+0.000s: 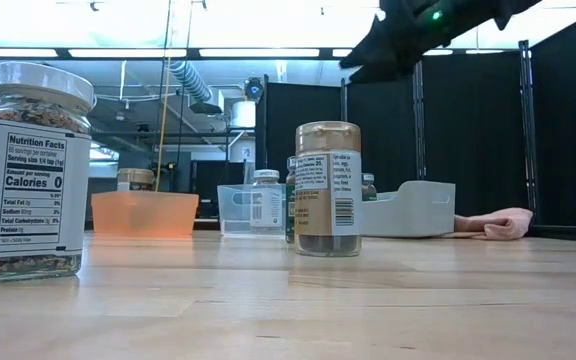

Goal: Sort spices by type
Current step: Put the white seasoning bottle into the transparent bin

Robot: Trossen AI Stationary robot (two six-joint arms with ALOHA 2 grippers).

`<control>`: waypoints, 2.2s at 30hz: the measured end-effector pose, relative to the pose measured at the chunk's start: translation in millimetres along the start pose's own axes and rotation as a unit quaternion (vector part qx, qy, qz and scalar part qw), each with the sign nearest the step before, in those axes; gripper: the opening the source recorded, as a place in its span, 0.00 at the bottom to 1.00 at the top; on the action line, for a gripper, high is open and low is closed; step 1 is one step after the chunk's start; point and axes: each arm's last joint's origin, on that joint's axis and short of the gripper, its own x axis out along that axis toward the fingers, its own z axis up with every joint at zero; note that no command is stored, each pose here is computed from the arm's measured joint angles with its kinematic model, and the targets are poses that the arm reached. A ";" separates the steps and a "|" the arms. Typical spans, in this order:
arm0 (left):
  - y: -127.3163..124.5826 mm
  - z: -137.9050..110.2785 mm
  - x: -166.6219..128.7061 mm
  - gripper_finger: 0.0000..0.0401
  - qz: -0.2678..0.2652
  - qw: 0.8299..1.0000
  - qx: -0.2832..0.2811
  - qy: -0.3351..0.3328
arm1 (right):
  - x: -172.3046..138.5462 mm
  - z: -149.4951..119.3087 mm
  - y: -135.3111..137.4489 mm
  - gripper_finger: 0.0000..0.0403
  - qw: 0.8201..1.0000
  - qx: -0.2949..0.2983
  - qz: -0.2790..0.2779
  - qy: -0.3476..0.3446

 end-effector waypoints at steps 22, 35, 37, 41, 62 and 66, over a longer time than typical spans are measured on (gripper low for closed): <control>0.9 -0.5 0.3 0.84 0.015 1.000 -0.005 0.001 | 90.0 -64.2 48.9 0.85 0.996 -0.017 0.048 0.073; 1.6 -2.6 0.4 0.84 0.022 1.000 -0.011 0.010 | 96.2 -72.9 56.3 0.85 0.995 -0.021 0.056 0.082; 1.6 -2.6 0.4 0.84 0.022 1.000 -0.011 0.010 | 96.2 -72.4 56.9 0.86 0.995 -0.021 0.061 0.079; 1.6 -2.6 0.4 0.84 0.022 1.000 -0.019 0.010 | 95.3 -69.6 62.8 0.86 0.995 -0.021 0.076 0.062; 1.6 -2.6 0.4 0.84 0.022 0.999 -0.021 0.010 | 94.7 -70.6 64.2 0.85 0.994 -0.022 0.078 0.067; 1.6 -2.6 0.4 0.84 0.022 0.999 -0.021 0.010 | 94.6 -73.0 63.6 0.84 0.994 -0.025 0.077 0.079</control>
